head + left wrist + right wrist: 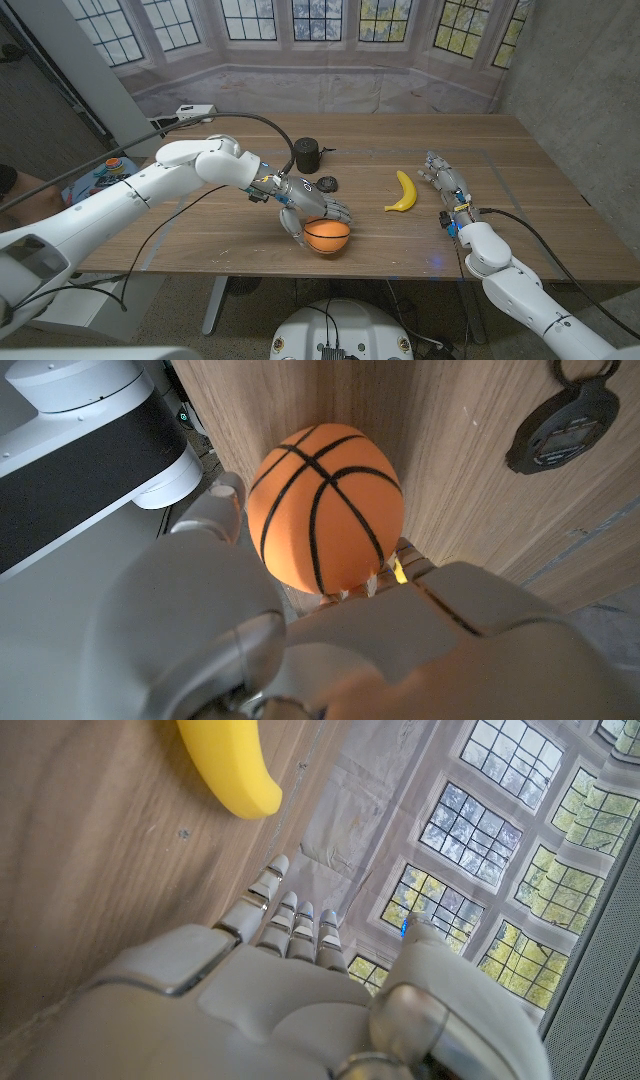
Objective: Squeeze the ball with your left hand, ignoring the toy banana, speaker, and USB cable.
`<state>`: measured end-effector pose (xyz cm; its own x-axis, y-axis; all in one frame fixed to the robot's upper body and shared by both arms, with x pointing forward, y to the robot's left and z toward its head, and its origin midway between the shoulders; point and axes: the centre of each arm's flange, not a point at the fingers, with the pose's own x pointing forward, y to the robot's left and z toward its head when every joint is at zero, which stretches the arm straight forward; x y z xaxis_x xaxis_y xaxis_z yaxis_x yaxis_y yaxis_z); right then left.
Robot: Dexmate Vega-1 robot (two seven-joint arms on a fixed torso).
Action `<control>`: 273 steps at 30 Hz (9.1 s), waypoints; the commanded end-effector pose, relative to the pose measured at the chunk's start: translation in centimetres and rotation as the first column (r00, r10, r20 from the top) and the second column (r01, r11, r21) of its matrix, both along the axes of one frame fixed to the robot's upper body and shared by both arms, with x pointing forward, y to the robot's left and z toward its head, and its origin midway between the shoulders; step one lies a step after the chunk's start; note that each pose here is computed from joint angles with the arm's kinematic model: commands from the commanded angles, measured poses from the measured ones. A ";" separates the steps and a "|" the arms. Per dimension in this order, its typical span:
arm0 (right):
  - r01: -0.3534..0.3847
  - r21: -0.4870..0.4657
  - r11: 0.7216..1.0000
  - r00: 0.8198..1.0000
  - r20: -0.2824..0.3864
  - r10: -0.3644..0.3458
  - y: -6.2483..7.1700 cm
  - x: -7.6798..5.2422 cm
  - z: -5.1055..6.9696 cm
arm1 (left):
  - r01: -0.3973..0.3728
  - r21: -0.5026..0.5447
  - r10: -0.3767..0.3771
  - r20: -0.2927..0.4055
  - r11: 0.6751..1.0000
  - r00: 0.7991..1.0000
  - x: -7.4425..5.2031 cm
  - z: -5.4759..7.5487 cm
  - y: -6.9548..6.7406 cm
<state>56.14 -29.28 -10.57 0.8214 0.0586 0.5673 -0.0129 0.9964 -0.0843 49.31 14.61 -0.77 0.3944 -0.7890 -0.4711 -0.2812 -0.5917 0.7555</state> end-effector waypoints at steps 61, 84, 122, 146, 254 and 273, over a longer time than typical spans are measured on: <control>-0.021 0.029 0.999 1.000 -0.020 0.021 -0.9 0.4 -2.8 | 0.181 -0.249 -0.150 0.139 0.951 0.979 2.6 -2.5 0.6; -0.025 0.044 0.999 0.999 -0.043 0.027 -0.9 0.8 -3.3 | 0.165 -0.270 -0.140 0.106 0.949 0.984 3.3 -2.0 0.4; -0.021 0.053 0.998 0.999 -0.043 0.024 -2.0 0.5 -2.4 | 0.143 -0.257 -0.123 0.093 0.956 0.988 2.7 0.5 -1.2; -0.022 0.057 0.998 0.997 -0.068 0.026 -2.7 1.2 -1.8 | 0.116 -0.286 -0.102 0.063 0.951 0.993 3.5 1.5 -1.7; -0.002 0.121 0.993 0.992 -0.128 0.018 -5.5 3.9 3.8 | -0.347 -0.755 -0.313 -0.577 0.557 0.755 13.7 13.0 -5.1; -0.004 0.129 0.992 0.991 -0.135 0.022 -5.1 4.6 3.8 | -0.528 -0.707 -0.476 -0.707 0.470 0.523 16.1 10.4 -5.3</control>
